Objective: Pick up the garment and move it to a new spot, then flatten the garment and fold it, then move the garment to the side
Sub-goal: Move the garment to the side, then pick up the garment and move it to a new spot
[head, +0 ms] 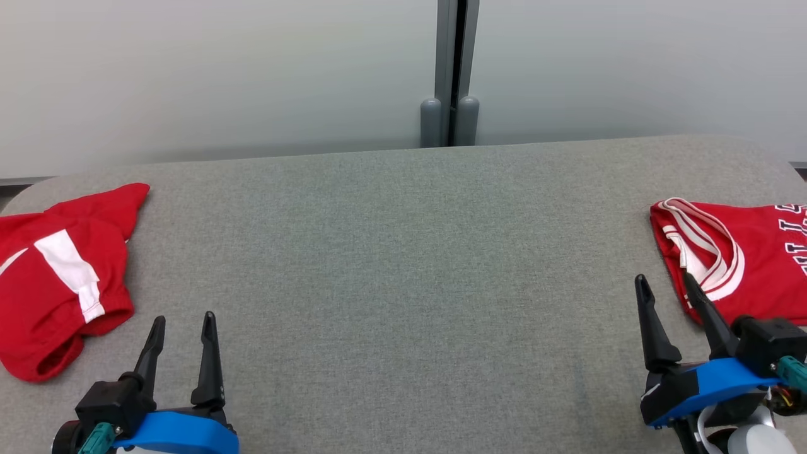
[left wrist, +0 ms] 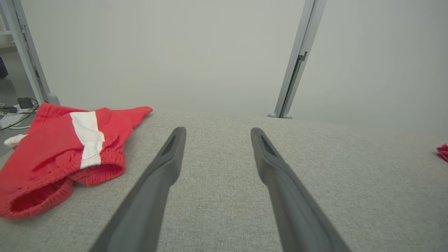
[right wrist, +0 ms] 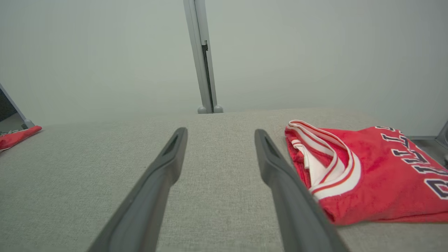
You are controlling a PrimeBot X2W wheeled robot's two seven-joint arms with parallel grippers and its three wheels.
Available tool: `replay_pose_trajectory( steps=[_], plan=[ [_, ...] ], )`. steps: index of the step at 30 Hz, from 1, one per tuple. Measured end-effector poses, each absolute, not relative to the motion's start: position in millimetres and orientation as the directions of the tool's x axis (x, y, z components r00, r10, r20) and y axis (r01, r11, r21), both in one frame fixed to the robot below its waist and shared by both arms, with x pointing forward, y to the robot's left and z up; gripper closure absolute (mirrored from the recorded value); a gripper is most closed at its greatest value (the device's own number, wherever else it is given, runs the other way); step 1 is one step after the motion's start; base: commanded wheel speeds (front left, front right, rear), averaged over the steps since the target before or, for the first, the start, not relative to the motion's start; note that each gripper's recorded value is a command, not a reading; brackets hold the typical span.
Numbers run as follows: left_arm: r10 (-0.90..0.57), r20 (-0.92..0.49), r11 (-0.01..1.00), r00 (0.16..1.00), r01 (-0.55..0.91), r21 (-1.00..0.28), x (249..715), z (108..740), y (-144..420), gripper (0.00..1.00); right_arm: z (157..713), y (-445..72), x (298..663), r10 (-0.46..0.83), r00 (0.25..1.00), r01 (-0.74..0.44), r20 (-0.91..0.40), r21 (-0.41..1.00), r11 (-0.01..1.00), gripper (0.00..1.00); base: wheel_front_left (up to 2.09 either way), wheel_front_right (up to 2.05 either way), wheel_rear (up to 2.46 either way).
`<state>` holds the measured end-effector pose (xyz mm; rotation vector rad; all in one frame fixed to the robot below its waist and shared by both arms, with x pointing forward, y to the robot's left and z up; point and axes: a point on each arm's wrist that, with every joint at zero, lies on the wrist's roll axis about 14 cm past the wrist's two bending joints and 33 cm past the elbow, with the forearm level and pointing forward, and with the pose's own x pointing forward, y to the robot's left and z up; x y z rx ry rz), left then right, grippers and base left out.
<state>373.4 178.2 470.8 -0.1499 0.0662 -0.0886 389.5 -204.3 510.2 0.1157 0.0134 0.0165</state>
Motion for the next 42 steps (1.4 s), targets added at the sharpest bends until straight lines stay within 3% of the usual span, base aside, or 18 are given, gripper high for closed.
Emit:
replay_pose_trajectory(
  steps=[20, 28, 42],
  plan=[
    [-0.09, -0.075, 0.986, 0.993, 0.078, -0.147, 371, 465, 183, 0.0, 499, -184, 388, 0.073, 0.996, -0.068, -0.059, 0.094, 0.993, 0.0, 0.0, 0.0, 0.0],
    [0.05, -0.053, 0.989, 0.997, -0.057, -0.137, 344, 474, 226, 0.0, 500, -126, 405, 0.239, 0.97, -0.233, -0.05, 0.101, 0.967, 0.0, 0.0, 0.0, 0.0],
    [0.308, -0.062, 0.939, 0.949, -0.314, -0.141, 272, 472, 294, 0.0, 499, -22, 423, 0.505, 0.861, -0.499, -0.056, 0.1, 0.861, 0.0, 0.0, 0.0, 0.0]
  ],
)
